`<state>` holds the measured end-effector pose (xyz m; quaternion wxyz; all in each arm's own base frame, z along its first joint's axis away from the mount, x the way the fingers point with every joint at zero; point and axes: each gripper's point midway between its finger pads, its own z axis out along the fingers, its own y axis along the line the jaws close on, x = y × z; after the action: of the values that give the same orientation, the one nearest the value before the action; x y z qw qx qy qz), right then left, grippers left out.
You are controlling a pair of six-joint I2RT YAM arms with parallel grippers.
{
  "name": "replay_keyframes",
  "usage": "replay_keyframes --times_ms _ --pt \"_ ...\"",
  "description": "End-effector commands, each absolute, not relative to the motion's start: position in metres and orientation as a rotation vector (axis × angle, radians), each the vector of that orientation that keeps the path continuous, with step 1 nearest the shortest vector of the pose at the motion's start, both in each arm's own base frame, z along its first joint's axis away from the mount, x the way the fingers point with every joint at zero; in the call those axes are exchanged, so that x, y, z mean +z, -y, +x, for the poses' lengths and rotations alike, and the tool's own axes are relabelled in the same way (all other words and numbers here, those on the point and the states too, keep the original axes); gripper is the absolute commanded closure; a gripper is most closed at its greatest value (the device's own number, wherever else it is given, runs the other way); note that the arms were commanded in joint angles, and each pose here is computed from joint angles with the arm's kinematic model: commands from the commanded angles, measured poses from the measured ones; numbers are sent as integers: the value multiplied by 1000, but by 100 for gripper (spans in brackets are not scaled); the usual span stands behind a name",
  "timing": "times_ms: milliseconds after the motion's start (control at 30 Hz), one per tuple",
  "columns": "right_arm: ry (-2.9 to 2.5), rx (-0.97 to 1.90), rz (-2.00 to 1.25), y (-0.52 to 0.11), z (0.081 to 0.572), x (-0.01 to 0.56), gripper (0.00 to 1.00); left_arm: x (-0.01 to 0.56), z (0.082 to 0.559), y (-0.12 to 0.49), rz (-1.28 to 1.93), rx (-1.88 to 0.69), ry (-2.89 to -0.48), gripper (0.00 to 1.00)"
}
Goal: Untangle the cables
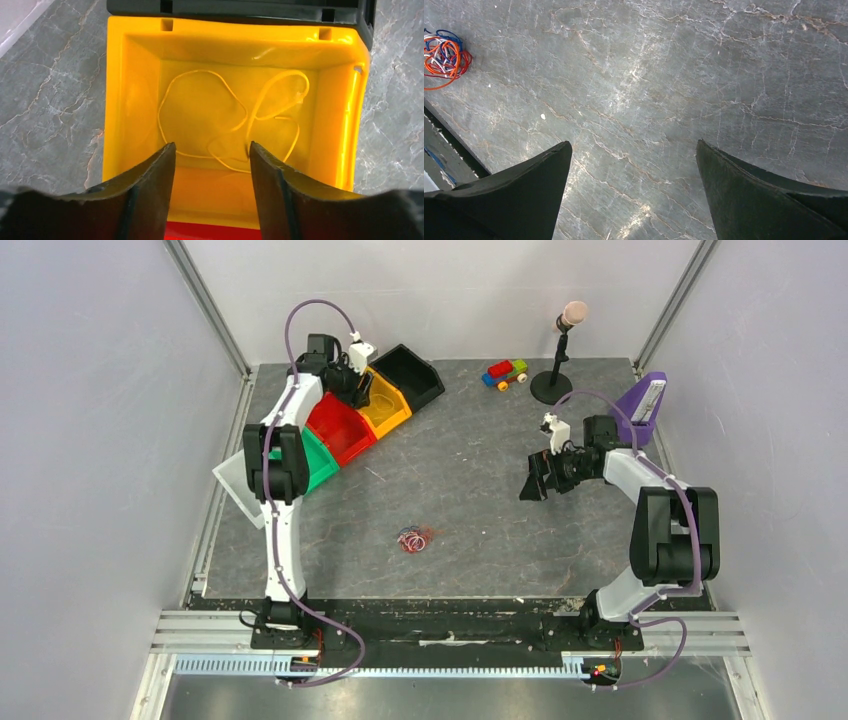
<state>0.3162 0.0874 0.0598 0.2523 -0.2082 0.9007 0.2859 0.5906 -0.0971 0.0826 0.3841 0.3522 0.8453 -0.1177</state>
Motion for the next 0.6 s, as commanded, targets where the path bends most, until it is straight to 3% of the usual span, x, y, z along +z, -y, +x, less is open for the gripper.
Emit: replay_keyframes --times_ms 0,100,300,400,567 --pt "-2392 822 -625 -101 325 73 2 143 597 97 882 -240 -2072 33" --pt "-2372 842 -688 -118 323 77 2 191 589 110 844 -307 -1989 26" --pt "-2311 880 -826 -158 314 85 3 258 528 122 818 -423 -1931 26" --pt "-2269 919 -906 -189 303 87 5 253 462 133 790 -588 -1992 31" --pt "-2221 1011 -1033 -246 277 82 5 194 339 161 656 -980 -2199 34"
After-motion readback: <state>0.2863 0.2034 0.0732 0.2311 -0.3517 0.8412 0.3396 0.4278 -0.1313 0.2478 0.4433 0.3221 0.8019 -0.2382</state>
